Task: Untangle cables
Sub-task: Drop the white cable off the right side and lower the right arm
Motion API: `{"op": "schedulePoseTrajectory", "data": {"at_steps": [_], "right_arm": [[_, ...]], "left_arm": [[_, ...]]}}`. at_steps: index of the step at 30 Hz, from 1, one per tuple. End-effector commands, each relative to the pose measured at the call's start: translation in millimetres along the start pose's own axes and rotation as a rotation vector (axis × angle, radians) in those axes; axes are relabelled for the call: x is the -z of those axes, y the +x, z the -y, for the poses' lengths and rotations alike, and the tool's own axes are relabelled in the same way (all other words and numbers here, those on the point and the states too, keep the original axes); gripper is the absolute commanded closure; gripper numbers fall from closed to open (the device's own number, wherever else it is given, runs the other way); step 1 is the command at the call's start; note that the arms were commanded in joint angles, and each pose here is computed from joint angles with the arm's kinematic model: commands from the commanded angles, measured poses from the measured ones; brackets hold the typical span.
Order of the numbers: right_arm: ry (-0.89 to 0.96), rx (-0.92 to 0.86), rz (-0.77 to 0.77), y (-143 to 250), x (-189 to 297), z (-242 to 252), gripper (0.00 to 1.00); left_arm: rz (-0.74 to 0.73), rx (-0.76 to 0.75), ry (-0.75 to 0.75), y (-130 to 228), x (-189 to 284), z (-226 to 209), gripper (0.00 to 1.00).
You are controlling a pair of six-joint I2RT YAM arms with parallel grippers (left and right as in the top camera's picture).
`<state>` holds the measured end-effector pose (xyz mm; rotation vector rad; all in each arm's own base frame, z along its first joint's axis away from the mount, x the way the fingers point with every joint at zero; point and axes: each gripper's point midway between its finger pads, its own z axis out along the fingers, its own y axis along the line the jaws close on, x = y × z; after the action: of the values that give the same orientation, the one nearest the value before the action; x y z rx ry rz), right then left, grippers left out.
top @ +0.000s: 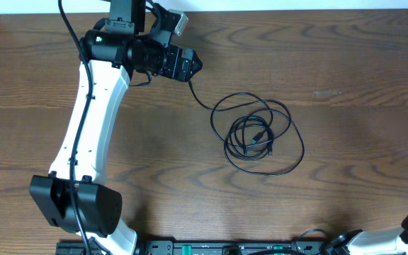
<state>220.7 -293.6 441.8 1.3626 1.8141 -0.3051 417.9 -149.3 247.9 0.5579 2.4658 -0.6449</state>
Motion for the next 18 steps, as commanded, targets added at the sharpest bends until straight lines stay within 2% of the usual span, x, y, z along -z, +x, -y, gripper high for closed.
{"op": "schedulePoseTrajectory", "data": {"at_steps": [1, 18], "right_arm": [[0.101, -0.127, -0.019, -3, -20, 28, 0.99], [0.191, -0.203, -0.187, 16, -94, 54, 0.99]], "left_arm": [[0.023, -0.012, 0.017, -3, 9, 8, 0.11], [0.024, -0.013, 0.017, -3, 10, 8, 0.11]]}}
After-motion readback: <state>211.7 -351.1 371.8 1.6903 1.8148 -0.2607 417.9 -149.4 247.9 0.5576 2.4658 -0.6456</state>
